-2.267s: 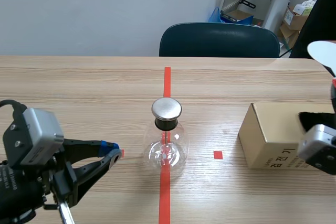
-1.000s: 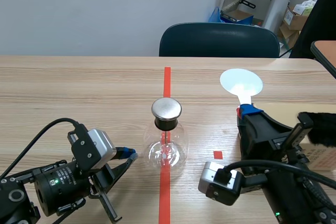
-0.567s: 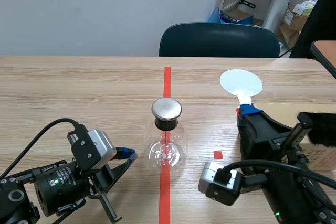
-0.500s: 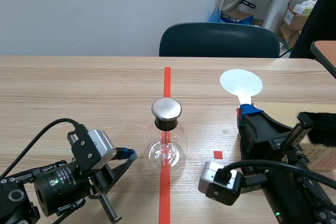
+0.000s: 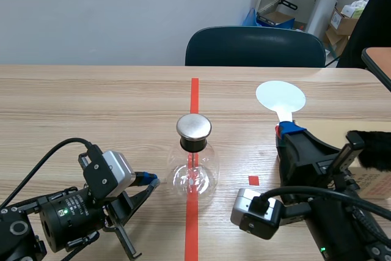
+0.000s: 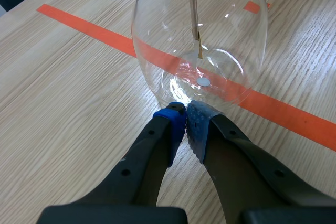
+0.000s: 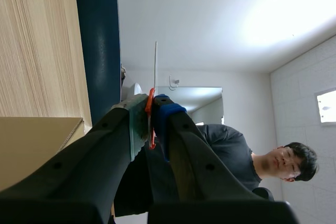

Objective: Do the electroscope experiment

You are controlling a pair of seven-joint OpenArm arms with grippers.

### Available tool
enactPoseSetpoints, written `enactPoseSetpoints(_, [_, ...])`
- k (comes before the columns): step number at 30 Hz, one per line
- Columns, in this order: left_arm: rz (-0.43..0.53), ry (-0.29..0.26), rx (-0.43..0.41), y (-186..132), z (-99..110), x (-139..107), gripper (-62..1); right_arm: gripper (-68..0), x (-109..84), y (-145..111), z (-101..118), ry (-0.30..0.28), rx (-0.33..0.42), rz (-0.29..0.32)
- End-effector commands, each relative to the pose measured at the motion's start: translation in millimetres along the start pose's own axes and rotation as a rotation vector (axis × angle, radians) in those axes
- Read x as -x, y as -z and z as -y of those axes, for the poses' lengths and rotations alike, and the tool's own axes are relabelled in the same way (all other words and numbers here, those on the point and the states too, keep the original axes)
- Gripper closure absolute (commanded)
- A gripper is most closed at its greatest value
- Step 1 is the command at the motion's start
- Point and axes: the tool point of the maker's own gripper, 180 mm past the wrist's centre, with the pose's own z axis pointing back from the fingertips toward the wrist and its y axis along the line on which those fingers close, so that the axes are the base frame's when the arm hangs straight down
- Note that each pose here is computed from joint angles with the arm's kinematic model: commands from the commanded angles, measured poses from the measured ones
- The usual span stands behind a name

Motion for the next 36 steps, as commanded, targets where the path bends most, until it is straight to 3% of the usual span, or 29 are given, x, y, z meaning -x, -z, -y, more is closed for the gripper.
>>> enactPoseSetpoints(1, [0.038,-0.003,-0.008,2.6,-1.4,-10.9,-5.5,-1.8,4.4,2.5,9.7,-0.005,0.040,-0.014])
enactPoseSetpoints(36, [0.035,-0.003,-0.009,2.3,-1.1,-10.2,-5.5,-1.8,2.9,1.8,6.4,-0.004,0.022,-0.007])
